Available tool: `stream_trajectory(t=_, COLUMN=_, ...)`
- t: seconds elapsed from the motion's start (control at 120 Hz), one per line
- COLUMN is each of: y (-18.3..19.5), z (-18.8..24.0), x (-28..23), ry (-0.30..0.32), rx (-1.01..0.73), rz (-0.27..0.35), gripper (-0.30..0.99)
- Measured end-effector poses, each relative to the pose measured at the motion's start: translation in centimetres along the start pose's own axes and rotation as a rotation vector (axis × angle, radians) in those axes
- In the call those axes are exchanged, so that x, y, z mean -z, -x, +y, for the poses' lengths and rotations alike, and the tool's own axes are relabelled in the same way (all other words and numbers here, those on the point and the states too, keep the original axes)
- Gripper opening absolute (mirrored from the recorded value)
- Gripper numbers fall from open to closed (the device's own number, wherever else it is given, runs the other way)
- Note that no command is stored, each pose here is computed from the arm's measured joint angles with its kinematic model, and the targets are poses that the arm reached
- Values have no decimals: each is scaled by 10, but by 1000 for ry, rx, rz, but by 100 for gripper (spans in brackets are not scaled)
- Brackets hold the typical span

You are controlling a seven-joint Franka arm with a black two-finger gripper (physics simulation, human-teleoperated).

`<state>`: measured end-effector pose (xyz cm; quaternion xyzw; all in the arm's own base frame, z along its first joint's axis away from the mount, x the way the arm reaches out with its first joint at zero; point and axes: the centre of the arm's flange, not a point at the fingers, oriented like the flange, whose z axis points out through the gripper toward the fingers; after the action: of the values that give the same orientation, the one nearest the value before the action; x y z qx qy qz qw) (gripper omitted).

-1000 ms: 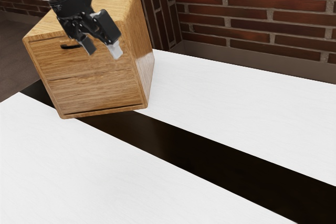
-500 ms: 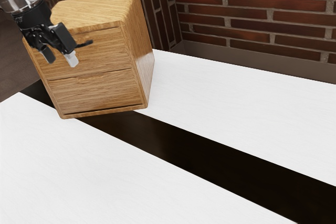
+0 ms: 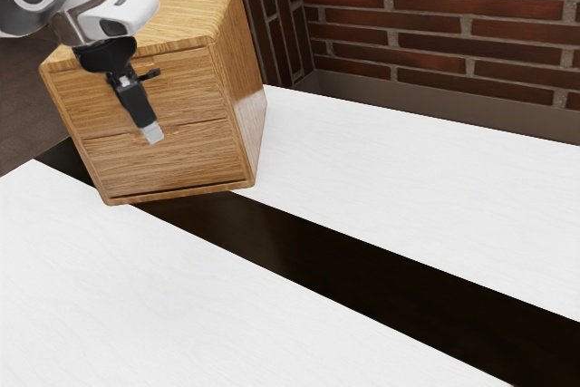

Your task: Pull the drawer handle with one arm to open the drawer

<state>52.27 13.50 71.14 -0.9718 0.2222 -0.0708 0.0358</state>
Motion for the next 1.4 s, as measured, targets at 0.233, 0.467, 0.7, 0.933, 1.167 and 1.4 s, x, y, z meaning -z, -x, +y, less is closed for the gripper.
stream_trajectory(t=0.233, y=0, z=-27, x=-28, ry=-71, rx=-174, rz=-25, gripper=69)
stream_trajectory(t=0.467, y=54, z=-119, x=-51, ry=-192, rx=-171, rz=-85, gripper=69)
stream_trajectory(t=0.7, y=54, z=-140, x=-30, ry=-265, rx=-251, rz=-65, gripper=69)
stream_trajectory(t=0.933, y=59, z=-139, x=-3, ry=-297, rx=-315, rz=-37, gripper=69)
stream_trajectory(t=1.167, y=62, z=-150, x=8, ry=-337, rx=-347, rz=-43, gripper=69)
stream_trajectory(t=1.4, y=51, z=-162, x=-19, ry=-327, rx=-380, rz=-58, gripper=69)
